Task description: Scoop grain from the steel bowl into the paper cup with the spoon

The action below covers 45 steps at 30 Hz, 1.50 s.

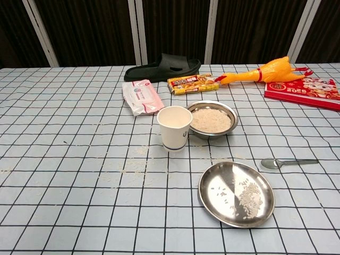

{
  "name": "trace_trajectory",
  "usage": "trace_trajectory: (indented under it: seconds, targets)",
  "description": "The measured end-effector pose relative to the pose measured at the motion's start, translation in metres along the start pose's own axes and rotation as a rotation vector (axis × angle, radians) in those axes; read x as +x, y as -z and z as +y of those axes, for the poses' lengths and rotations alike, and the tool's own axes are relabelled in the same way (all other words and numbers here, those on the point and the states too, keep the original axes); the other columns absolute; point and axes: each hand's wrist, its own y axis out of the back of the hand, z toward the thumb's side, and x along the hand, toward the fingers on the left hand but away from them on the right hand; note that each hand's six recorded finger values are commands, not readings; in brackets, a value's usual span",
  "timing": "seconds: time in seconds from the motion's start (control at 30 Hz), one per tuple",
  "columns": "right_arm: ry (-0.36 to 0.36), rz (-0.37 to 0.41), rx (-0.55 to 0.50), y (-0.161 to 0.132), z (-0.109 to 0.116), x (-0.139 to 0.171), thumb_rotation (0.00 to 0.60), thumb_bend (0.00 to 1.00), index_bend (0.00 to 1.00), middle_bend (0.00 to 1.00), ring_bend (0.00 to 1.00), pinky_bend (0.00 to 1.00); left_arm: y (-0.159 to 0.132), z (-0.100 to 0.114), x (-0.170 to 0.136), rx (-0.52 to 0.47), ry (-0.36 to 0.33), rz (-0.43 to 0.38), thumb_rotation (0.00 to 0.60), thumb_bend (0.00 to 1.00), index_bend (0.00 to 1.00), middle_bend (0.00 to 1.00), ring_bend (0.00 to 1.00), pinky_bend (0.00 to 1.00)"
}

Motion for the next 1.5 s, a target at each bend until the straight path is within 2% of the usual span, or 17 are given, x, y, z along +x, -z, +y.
trace_trajectory:
  seconds: [0.23, 0.33, 0.37, 0.43, 0.5, 0.57, 0.63, 0.77, 0.9, 1.07, 1.2, 1.5]
  targets:
    - [-0.002, 0.002, 0.000, -0.001, -0.001, 0.000, 0.600, 0.32, 0.00, 0.00, 0.00, 0.04, 0.000, 0.001, -0.001, -0.002, -0.001, 0.000, 0.600, 0.00, 0.00, 0.00, 0.00, 0.00]
    - [0.011, 0.006, -0.005, -0.003, 0.001, -0.001, 0.600, 0.32, 0.00, 0.01, 0.03, 0.10, 0.000, 0.001, -0.002, -0.003, 0.000, 0.000, 0.600, 0.00, 0.00, 0.00, 0.00, 0.00]
    - [0.020, 0.009, -0.010, -0.004, 0.003, -0.002, 0.600, 0.32, 0.00, 0.06, 0.09, 0.19, 0.001, 0.001, -0.002, -0.005, 0.001, 0.000, 0.600, 0.00, 0.00, 0.00, 0.00, 0.00]
    - [0.039, 0.014, -0.023, -0.007, 0.006, -0.004, 0.600, 0.32, 0.00, 0.23, 0.31, 0.43, 0.001, 0.001, -0.002, -0.008, 0.003, 0.002, 0.600, 0.00, 0.00, 0.00, 0.00, 0.00]
    - [0.059, 0.020, -0.052, -0.011, 0.009, -0.008, 0.600, 0.32, 0.00, 0.51, 0.61, 0.74, 0.002, 0.000, -0.002, -0.010, 0.011, 0.006, 0.600, 0.00, 0.00, 0.00, 0.00, 0.00]
    - [0.066, 0.018, -0.094, -0.015, 0.010, -0.013, 0.600, 0.32, 0.05, 0.67, 0.77, 0.89, 0.003, 0.000, -0.002, -0.012, 0.016, 0.007, 0.600, 0.00, 0.00, 0.00, 0.00, 0.00]
    - [0.055, 0.012, -0.125, -0.017, 0.007, -0.018, 0.600, 0.32, 0.16, 0.77, 0.87, 0.97, 0.004, 0.001, -0.002, -0.013, 0.017, 0.005, 0.600, 0.00, 0.00, 0.00, 0.00, 0.00]
    - [-0.010, 0.006, -0.140, -0.023, -0.005, -0.034, 0.600, 0.32, 0.34, 0.87, 0.96, 1.00, 0.003, 0.002, -0.002, -0.017, 0.016, -0.001, 0.600, 0.00, 0.00, 0.00, 0.00, 0.00]
    - [-0.043, 0.028, -0.056, -0.032, -0.016, -0.052, 0.600, 0.32, 0.42, 0.90, 0.97, 1.00, 0.003, 0.002, -0.002, -0.014, 0.020, -0.008, 0.600, 0.00, 0.00, 0.00, 0.00, 0.00]
    - [-0.093, 0.057, 0.040, -0.051, -0.043, -0.078, 0.600, 0.32, 0.46, 0.90, 0.98, 1.00, 0.003, 0.001, -0.003, -0.018, 0.026, -0.009, 0.600, 0.00, 0.00, 0.00, 0.00, 0.00]
    - [-0.130, 0.062, 0.060, -0.065, -0.064, -0.094, 0.600, 0.34, 0.46, 0.90, 0.98, 1.00, 0.004, 0.001, -0.002, -0.021, 0.032, -0.009, 0.600, 0.00, 0.00, 0.00, 0.00, 0.00]
    - [-0.165, 0.066, 0.071, -0.085, -0.087, -0.113, 0.600, 0.35, 0.47, 0.90, 0.98, 1.00, 0.004, 0.000, -0.002, -0.026, 0.043, -0.007, 0.600, 0.00, 0.00, 0.00, 0.00, 0.00]
